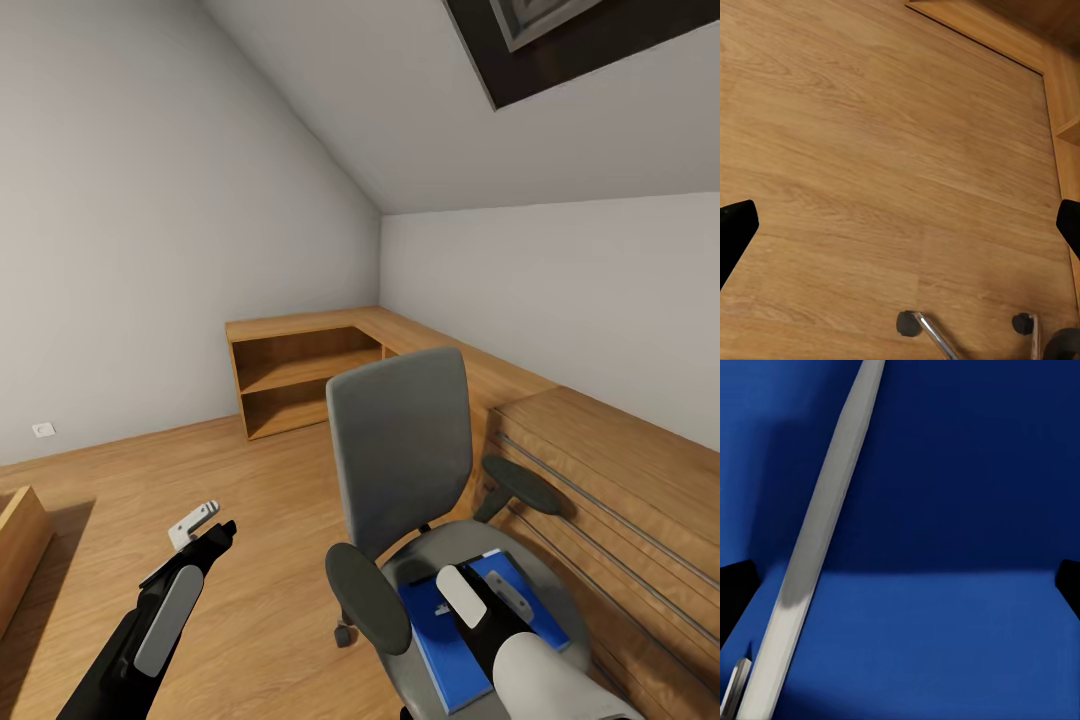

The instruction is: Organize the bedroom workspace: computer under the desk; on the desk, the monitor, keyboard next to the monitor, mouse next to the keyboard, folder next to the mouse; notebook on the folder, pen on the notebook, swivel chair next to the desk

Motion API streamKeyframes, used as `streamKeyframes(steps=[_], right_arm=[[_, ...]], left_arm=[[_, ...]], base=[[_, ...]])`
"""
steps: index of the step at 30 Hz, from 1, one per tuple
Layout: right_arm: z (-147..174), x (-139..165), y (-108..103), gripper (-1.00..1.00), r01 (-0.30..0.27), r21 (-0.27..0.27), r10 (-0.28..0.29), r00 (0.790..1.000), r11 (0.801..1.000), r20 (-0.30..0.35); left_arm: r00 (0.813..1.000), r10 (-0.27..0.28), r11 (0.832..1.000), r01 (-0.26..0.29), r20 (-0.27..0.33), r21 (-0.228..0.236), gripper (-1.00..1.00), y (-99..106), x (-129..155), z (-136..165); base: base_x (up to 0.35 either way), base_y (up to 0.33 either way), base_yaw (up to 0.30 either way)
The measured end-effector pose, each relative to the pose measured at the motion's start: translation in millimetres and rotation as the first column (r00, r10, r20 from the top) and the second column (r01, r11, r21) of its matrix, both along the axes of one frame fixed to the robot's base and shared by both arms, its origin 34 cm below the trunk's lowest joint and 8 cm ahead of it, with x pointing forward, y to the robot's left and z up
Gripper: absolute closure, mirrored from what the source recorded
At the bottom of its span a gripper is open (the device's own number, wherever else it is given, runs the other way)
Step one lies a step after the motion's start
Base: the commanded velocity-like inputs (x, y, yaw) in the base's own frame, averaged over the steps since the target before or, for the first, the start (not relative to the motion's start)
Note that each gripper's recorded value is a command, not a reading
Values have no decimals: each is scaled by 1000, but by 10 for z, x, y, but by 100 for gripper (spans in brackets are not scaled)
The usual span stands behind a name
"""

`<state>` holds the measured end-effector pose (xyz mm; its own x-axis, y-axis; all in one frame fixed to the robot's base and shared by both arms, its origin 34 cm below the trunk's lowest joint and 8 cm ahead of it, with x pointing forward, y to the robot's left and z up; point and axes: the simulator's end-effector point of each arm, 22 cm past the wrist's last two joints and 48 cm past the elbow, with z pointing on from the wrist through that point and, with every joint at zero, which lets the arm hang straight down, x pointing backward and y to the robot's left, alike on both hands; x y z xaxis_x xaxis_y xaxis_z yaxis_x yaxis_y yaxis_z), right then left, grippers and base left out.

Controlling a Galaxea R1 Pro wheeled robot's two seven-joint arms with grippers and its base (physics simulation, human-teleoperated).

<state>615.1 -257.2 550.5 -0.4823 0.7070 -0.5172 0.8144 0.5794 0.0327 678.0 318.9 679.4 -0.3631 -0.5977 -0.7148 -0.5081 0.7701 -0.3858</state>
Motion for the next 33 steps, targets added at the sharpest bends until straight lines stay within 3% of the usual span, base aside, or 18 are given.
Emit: streamKeyframes(steps=[5, 6, 33], right_arm=[[0, 0, 0, -100, 0, 0, 0, 1000, 1000, 0], [0, 0, 0, 100, 0, 0, 0, 1000, 1000, 0], [2, 2, 1, 100, 1, 3, -1, 1000, 1000, 0]], left_arm=[[1000, 0, 1000, 0, 0, 0, -100, 0, 0, 0], [1000, 0, 1000, 0, 0, 0, -100, 1, 0, 0], [1000, -1, 1000, 1, -2, -3, -100, -21, -3, -10]], base=[[0, 0, 0], [0, 0, 0], [0, 0, 0]])
